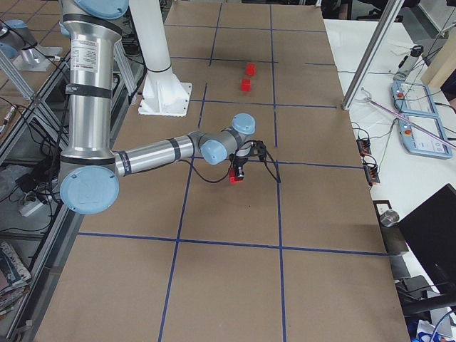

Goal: Form red blocks into L shape at center
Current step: 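Carry the red cube with the right gripper toward the table center, then lower the red cube at the center and open the right gripper, then raise the right gripper away while the left arm reaches toward the red cubes, then grasp the red cube nearer the center with the left gripper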

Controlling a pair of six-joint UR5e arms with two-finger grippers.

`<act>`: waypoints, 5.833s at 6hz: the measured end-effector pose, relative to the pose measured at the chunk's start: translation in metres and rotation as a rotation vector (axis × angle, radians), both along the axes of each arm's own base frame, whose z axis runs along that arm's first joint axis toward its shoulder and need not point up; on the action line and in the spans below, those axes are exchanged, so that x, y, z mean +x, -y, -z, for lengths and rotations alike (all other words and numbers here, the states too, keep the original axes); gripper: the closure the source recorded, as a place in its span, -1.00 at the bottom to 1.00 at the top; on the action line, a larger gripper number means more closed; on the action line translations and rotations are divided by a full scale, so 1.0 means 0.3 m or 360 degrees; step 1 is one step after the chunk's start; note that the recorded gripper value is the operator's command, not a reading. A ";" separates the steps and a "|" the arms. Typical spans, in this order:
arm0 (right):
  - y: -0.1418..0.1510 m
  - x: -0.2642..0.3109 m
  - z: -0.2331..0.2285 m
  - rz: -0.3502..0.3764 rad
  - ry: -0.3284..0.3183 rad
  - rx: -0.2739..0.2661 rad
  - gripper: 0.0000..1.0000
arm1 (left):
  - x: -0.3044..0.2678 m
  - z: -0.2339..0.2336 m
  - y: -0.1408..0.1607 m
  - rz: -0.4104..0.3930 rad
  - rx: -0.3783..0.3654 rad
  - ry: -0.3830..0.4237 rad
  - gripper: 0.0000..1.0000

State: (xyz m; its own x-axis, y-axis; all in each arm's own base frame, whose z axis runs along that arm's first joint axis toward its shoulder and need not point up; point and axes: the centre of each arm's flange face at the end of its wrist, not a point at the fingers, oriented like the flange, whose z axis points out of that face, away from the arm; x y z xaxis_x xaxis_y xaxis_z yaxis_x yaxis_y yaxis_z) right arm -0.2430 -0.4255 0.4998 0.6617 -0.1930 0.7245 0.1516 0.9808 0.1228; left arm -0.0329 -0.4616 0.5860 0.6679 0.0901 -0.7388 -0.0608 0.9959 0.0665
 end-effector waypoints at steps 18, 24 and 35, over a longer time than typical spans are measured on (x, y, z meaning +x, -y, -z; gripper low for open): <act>-0.063 -1.247 0.986 -0.0372 0.0069 -0.0182 -1.00 | 0.005 0.005 -0.008 0.0004 -0.0012 -0.0056 -1.00; -0.015 -1.054 1.049 -0.0438 0.0160 -0.0163 -1.00 | 0.170 0.075 0.032 -0.0038 0.0068 -0.0093 -1.00; 0.139 -0.146 0.443 -0.0172 0.0115 -0.0217 -1.00 | 1.748 1.047 -0.109 0.0167 -0.0128 -0.0232 -1.00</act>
